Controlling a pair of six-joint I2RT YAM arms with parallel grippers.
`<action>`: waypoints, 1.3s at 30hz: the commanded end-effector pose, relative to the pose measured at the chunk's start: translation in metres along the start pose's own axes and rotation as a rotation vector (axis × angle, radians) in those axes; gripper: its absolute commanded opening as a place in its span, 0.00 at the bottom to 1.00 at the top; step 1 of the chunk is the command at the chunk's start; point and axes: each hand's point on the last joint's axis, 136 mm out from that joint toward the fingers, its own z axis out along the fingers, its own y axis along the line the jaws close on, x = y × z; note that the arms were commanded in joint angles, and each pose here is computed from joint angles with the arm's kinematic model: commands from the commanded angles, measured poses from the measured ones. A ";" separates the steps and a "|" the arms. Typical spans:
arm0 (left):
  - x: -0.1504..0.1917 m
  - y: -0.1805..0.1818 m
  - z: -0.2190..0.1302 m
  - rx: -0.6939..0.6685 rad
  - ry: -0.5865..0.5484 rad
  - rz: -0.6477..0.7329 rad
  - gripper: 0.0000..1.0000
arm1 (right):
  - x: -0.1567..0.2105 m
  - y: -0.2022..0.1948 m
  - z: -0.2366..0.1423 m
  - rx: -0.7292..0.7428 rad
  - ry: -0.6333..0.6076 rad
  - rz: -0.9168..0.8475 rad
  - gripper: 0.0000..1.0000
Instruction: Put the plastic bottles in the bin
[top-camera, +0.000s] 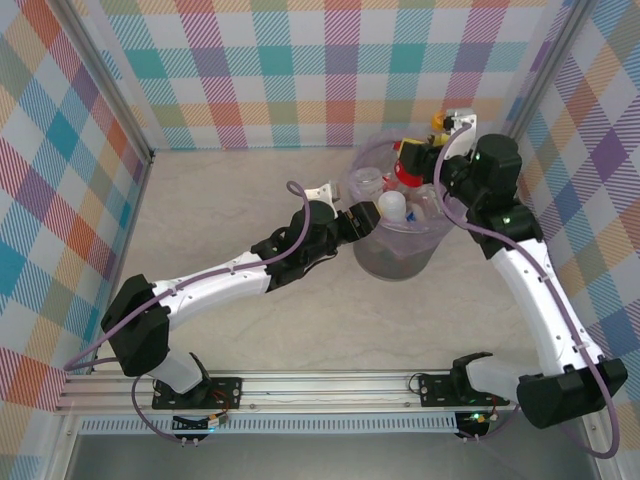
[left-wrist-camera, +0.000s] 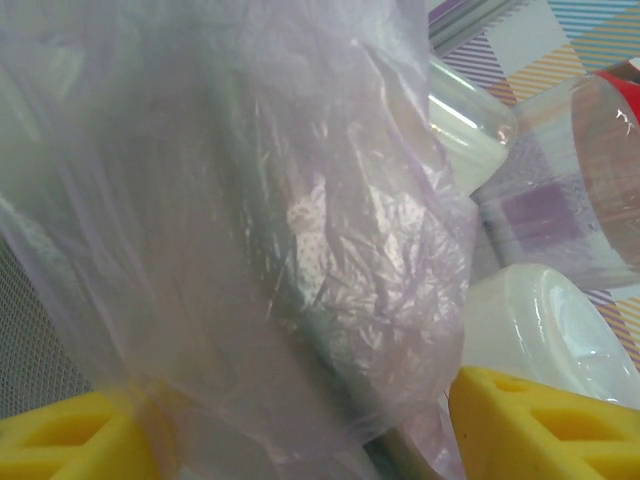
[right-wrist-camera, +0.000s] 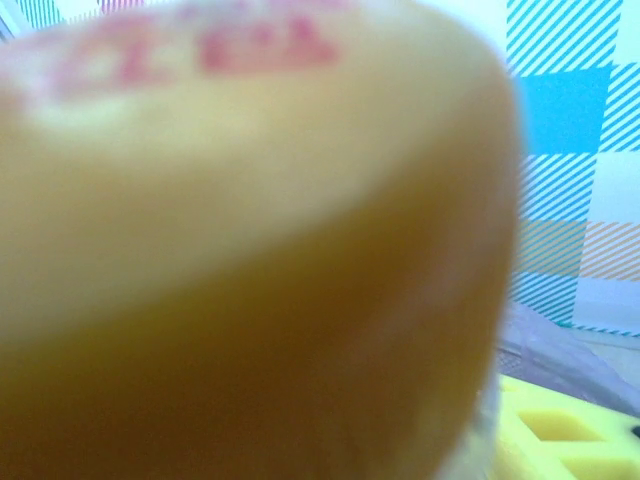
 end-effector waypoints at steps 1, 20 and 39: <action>0.002 0.017 0.002 -0.047 -0.021 0.059 0.68 | 0.117 -0.009 0.018 0.064 0.349 0.064 0.52; -0.051 0.012 -0.003 -0.073 -0.192 0.138 0.68 | -0.003 0.043 0.009 -0.104 0.254 0.137 0.52; -0.038 0.006 0.001 -0.024 -0.137 0.156 0.68 | 0.053 -0.001 0.036 0.032 0.357 0.150 0.54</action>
